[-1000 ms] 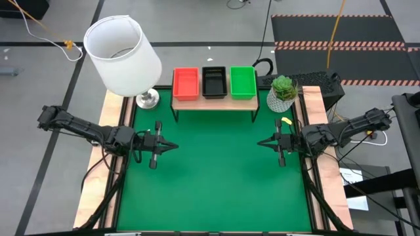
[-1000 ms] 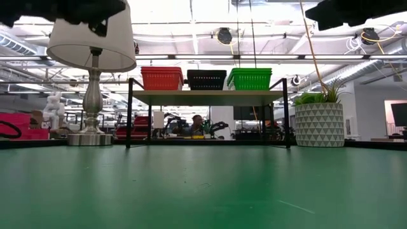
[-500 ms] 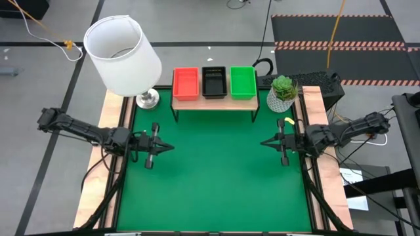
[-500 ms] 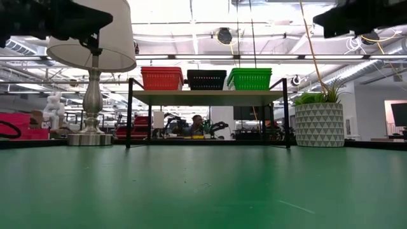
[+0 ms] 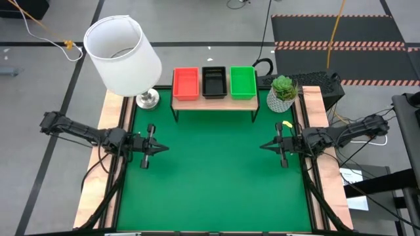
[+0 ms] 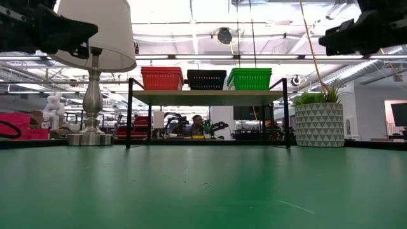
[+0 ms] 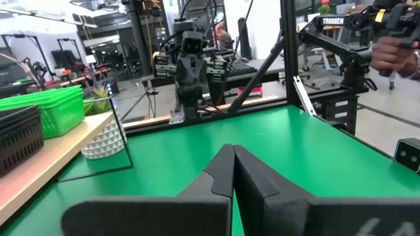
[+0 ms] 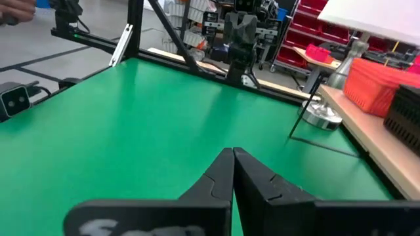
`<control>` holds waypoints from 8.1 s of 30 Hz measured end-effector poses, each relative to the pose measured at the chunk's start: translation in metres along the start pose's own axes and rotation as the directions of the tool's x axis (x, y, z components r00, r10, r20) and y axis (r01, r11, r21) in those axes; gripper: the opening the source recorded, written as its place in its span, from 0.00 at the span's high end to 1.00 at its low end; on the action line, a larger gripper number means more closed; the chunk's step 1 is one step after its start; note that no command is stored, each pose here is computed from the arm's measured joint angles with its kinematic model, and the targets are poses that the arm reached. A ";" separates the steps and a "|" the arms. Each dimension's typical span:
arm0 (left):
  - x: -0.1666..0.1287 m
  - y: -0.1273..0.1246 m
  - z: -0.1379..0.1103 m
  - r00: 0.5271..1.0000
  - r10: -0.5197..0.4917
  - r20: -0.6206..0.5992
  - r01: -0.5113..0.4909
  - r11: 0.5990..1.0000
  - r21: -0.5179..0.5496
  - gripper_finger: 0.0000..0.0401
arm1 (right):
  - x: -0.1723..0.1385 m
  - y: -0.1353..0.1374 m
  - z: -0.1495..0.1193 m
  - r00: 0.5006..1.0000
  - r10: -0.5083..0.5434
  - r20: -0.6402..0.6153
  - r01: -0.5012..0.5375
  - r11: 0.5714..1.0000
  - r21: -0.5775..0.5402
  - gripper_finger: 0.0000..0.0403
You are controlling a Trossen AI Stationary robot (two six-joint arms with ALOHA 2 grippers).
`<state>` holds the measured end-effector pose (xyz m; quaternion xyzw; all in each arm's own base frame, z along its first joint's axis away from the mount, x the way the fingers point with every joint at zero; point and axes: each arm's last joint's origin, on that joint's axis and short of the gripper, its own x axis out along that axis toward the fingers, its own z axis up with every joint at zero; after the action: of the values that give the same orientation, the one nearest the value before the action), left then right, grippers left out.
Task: Stack baskets on shelf by color
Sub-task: Return to Home Position
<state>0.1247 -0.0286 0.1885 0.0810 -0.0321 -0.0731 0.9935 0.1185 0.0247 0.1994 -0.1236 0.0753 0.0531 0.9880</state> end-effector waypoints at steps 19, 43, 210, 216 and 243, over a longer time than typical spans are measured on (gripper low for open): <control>-0.009 -0.001 -0.011 0.999 -0.003 0.036 0.002 1.000 0.006 0.98 | -0.010 0.006 -0.035 0.994 -0.026 0.109 0.021 0.999 0.047 1.00; -0.009 0.000 -0.009 0.999 0.011 0.052 -0.011 1.000 0.002 0.99 | -0.020 0.004 -0.031 0.979 -0.054 0.197 0.060 0.998 -0.025 1.00; -0.032 0.014 -0.021 0.996 0.079 -0.045 -0.076 0.995 0.062 0.91 | -0.018 -0.004 -0.035 0.982 -0.020 0.187 0.017 1.000 0.017 1.00; -0.032 0.014 -0.021 0.996 0.080 -0.045 -0.076 0.995 0.068 0.91 | -0.018 -0.004 -0.035 0.982 -0.020 0.187 0.017 1.000 0.017 1.00; -0.032 0.014 -0.021 0.996 0.080 -0.046 -0.077 0.995 0.066 0.91 | -0.018 -0.004 -0.035 0.982 -0.020 0.188 0.017 1.000 0.017 1.00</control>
<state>0.0970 -0.0064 0.1681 0.1132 -0.0134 -0.0311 0.9930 0.0963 0.0108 0.1697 -0.1111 -0.0189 0.0546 0.9921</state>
